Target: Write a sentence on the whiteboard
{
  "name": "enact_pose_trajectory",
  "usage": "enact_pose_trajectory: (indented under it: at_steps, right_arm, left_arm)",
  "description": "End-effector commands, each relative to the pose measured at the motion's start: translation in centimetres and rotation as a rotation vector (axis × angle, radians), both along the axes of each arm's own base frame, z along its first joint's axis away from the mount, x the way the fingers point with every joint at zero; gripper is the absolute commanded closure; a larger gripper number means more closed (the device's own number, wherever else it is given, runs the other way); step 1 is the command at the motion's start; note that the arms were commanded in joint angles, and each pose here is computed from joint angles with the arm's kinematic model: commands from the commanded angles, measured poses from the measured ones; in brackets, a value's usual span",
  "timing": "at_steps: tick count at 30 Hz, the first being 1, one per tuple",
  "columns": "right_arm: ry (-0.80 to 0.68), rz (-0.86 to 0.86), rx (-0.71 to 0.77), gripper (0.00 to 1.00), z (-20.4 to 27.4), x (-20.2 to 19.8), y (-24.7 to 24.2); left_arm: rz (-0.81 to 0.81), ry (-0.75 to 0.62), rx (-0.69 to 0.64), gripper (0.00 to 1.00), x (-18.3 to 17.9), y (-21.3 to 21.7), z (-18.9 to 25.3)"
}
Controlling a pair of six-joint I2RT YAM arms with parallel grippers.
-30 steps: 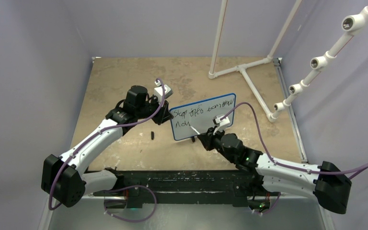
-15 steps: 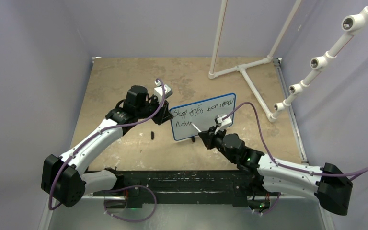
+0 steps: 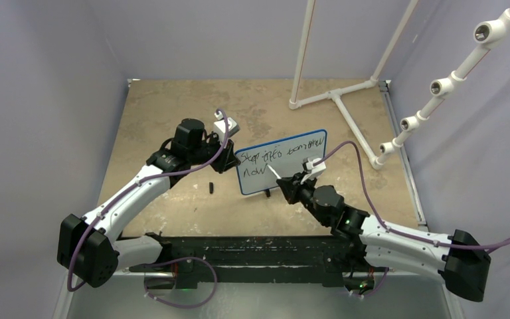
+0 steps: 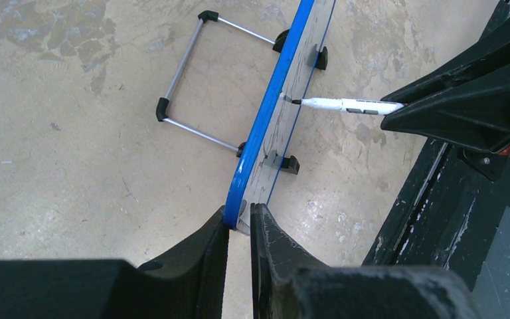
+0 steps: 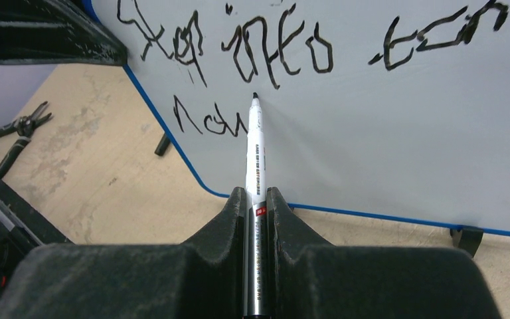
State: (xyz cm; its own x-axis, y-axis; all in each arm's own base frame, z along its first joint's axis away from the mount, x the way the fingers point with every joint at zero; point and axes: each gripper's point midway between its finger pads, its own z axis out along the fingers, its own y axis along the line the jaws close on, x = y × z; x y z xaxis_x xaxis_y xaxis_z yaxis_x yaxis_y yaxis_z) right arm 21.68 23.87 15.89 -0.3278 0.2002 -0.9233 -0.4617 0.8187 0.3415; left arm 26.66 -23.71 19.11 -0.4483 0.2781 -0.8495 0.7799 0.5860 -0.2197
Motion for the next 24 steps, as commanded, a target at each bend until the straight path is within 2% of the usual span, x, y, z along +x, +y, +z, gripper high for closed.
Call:
enact_pose_trajectory:
  at_steps: [1, 12, 24]
  right_arm:
    - [-0.073, -0.046, 0.058, 1.0, 3.1, 1.0, -0.2]
    - [-0.065, 0.058, 0.074, 1.0, 2.4, -0.6, 0.4]
    - [0.049, 0.055, 0.025, 1.0, -1.1, -1.3, 0.2]
  left_arm:
    - [-0.035, -0.025, -0.033, 0.83, -0.4, -0.4, 1.0]
    - [-0.036, -0.024, -0.039, 0.82, -0.5, -0.5, 1.1]
    - [-0.024, -0.022, -0.035, 0.81, -0.3, -0.4, 0.9]
